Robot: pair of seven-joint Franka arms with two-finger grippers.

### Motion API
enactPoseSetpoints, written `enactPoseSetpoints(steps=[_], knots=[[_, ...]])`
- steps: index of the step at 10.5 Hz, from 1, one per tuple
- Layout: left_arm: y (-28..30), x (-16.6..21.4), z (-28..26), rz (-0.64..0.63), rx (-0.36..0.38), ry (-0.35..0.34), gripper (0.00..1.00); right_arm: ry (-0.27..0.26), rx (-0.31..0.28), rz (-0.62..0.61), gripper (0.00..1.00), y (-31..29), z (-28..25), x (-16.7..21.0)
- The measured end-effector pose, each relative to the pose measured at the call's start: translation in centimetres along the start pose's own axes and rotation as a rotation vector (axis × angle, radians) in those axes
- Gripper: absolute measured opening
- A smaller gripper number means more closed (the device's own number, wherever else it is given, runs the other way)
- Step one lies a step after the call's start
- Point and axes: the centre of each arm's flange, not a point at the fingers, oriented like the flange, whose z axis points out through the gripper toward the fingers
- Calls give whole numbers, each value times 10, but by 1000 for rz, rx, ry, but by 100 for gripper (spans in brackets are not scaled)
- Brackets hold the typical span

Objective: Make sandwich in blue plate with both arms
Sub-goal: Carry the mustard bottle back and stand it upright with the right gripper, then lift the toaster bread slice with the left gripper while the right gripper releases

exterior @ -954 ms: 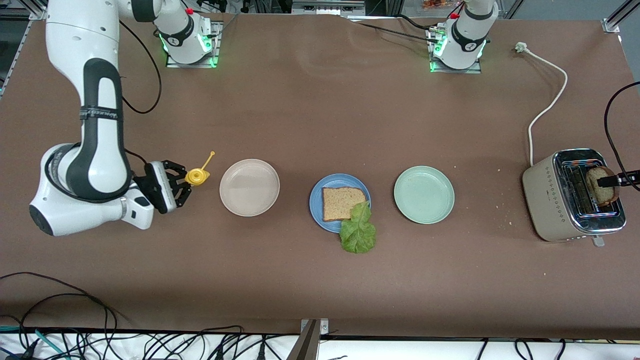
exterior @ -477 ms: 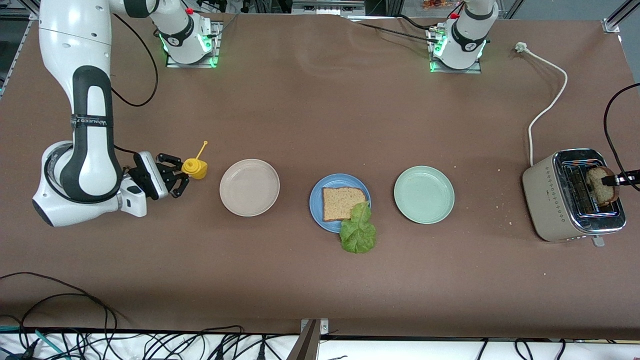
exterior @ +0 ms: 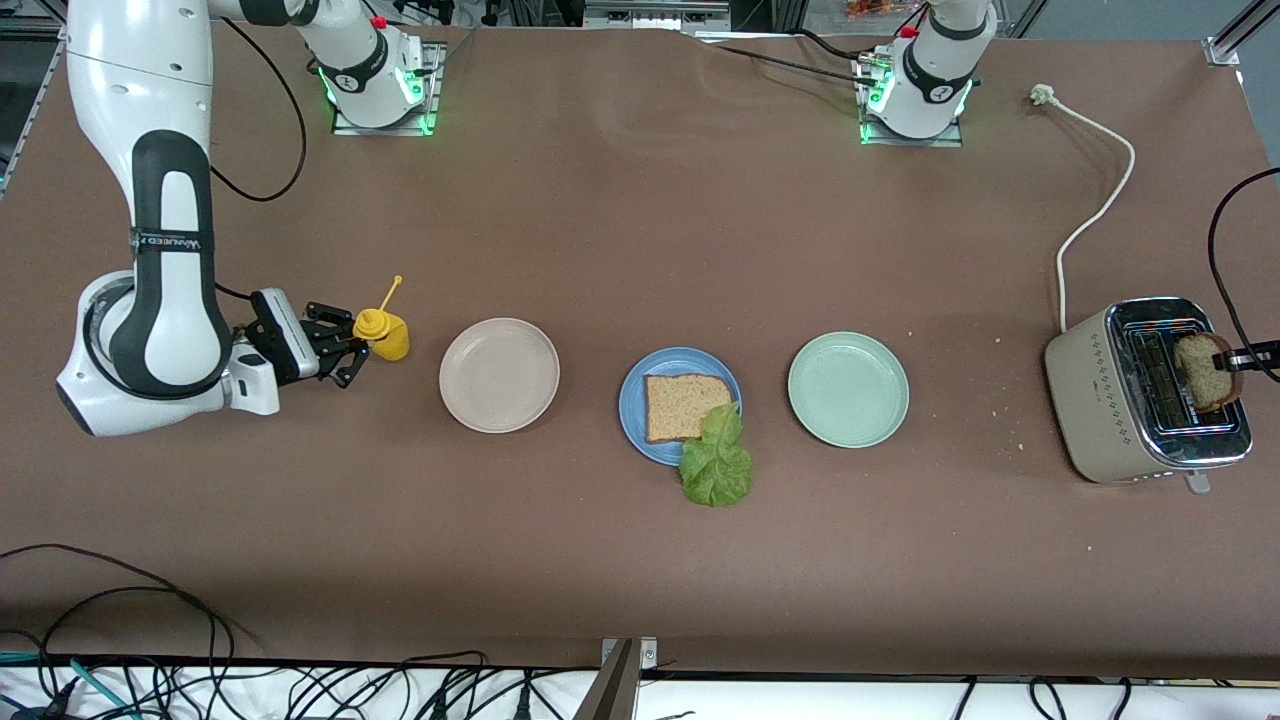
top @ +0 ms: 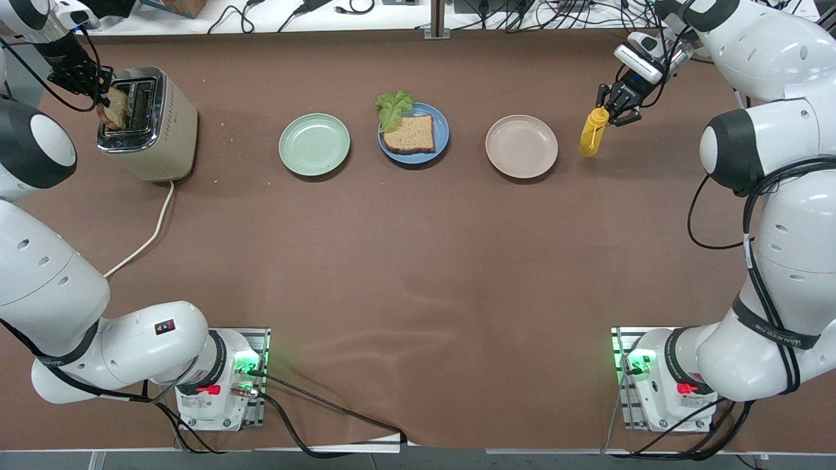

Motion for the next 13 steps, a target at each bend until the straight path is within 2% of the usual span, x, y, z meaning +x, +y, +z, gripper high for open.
enactPoseSetpoints(steps=[3,6,8,11,13], knots=[[3,-22,-58,14,1,23,10,3,-39,-73,6,-2,7,-11],[30,-65,-157,74,-1,72,8,35,-62,-120,6,-1,21,-26],[55,-90,-217,113,-5,91,8,33,-79,-119,6,-1,29,-42],[78,-95,-238,155,-9,107,8,47,-97,-113,6,-2,31,-50],[95,-88,-232,184,-10,97,8,54,-106,-111,13,-1,32,-52]])
